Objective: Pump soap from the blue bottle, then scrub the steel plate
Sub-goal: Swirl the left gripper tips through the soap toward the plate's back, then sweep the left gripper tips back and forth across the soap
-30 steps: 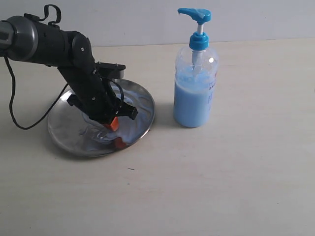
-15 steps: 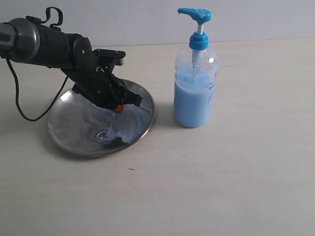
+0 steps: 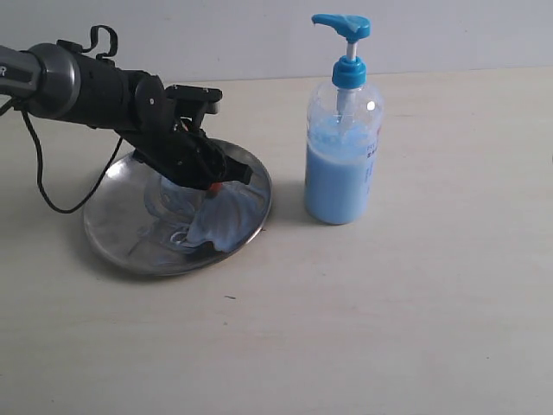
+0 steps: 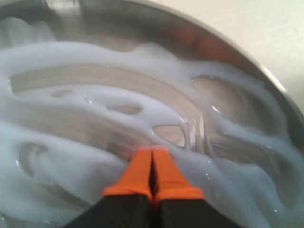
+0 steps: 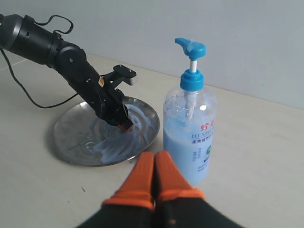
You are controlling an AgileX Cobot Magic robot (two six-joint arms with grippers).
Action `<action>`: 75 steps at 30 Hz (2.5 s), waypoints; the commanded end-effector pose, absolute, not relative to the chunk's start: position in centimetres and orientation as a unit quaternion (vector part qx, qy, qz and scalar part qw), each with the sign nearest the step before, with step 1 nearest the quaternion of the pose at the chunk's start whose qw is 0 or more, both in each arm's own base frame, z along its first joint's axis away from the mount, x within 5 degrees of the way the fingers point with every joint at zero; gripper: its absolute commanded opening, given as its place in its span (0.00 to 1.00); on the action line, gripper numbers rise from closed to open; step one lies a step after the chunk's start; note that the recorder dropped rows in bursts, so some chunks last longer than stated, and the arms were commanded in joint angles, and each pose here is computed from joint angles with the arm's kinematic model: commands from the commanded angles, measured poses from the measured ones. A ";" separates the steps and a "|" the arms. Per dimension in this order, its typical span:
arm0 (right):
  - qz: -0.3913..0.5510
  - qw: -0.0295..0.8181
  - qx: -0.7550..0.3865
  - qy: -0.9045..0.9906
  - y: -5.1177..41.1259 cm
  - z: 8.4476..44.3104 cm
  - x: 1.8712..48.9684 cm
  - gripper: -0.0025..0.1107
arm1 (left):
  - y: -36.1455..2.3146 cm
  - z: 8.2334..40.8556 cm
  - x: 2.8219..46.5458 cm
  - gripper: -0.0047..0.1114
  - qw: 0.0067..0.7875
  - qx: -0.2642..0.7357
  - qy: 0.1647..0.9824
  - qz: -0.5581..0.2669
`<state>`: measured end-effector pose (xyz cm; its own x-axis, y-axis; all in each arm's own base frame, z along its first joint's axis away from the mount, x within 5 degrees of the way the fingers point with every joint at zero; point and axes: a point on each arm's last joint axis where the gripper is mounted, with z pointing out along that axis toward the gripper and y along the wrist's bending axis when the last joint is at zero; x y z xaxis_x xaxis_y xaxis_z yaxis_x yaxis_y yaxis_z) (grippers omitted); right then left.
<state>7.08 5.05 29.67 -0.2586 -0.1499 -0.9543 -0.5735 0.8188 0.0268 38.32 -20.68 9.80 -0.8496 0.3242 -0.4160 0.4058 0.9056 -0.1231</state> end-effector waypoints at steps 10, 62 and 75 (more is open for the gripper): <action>0.188 0.563 -0.234 0.770 5.0 29.6 7.1 0.02 | -19.9 10.2 35.5 0.04 0.057 0.238 0.965 -0.089; 0.188 0.563 -0.234 0.770 5.0 29.6 7.1 0.02 | -22.5 9.1 35.6 0.04 0.019 0.205 0.956 -0.208; 0.188 0.564 -0.233 0.769 5.0 29.6 7.1 0.02 | -20.0 8.4 35.6 0.04 -0.007 0.235 0.969 -0.073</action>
<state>7.08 5.05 29.67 -0.2586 -0.1499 -0.9543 -0.5735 0.8188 0.0268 35.82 -21.19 10.28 -0.9104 0.4051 -0.0834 0.4126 0.8753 -0.2523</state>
